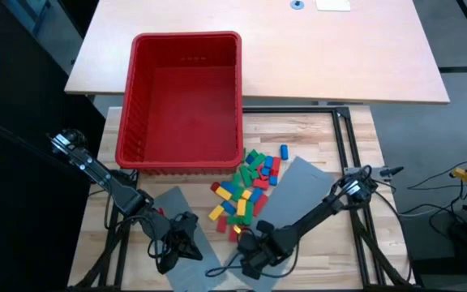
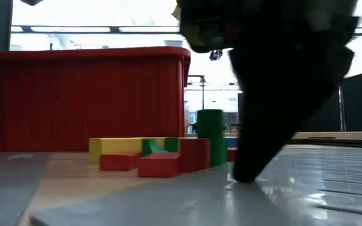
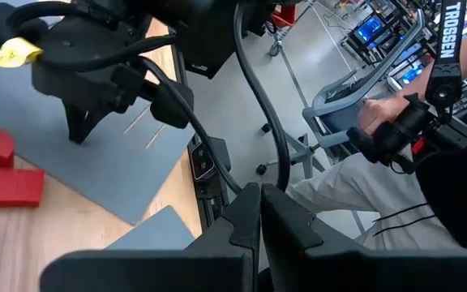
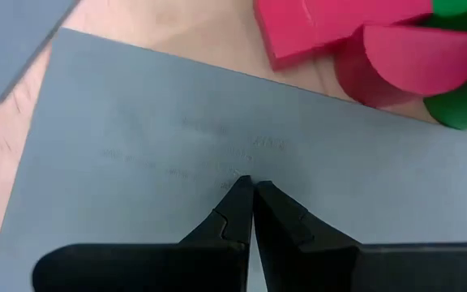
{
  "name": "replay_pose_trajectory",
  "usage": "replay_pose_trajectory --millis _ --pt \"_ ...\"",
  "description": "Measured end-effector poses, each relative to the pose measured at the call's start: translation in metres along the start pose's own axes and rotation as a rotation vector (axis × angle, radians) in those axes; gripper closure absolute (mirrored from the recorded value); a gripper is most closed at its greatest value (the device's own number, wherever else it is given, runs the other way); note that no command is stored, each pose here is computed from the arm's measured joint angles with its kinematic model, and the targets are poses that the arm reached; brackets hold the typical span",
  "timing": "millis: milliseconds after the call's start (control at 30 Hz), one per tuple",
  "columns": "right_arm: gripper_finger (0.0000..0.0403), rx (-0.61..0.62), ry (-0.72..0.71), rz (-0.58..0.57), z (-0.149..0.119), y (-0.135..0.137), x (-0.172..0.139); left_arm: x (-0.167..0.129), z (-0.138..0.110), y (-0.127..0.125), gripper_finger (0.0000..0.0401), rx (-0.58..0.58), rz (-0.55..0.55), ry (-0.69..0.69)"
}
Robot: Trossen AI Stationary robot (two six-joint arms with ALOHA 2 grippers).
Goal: Sort blocks
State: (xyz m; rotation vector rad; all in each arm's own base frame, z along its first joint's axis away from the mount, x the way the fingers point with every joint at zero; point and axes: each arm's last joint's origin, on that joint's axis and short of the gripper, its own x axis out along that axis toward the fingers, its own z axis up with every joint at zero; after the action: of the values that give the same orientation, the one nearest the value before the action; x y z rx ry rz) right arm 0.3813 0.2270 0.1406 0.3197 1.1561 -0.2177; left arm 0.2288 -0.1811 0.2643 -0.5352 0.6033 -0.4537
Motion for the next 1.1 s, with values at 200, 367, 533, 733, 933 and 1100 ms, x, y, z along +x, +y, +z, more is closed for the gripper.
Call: replay_pose_trajectory --millis 200,367,533,733,933,1100 --pt "0.0403 -0.018 -0.016 0.019 0.005 0.001 -0.004 0.0 0.0 0.0 0.0401 -0.003 0.0 0.0" --pt "0.0403 -0.058 -0.012 0.028 -0.007 0.009 -0.032 0.0 0.0 0.0 0.0401 -0.01 0.0 0.0" --pt "0.0403 -0.114 0.034 -0.152 -0.027 0.0 -0.064 0.0 0.0 0.0 0.0401 -0.01 0.0 0.0" --pt "0.0403 -0.166 0.11 -0.317 -0.041 -0.02 -0.065 0.0 0.0 0.0 0.0401 -0.011 0.004 -0.004" --pt "0.0403 -0.141 0.178 -0.408 -0.055 -0.046 -0.042 0.0 0.0 0.0 0.0401 -0.034 0.005 -0.005" --pt "0.0403 -0.118 0.231 -0.414 -0.065 -0.063 -0.027 0.0 0.0 0.0 0.0401 -0.045 0.006 -0.006"
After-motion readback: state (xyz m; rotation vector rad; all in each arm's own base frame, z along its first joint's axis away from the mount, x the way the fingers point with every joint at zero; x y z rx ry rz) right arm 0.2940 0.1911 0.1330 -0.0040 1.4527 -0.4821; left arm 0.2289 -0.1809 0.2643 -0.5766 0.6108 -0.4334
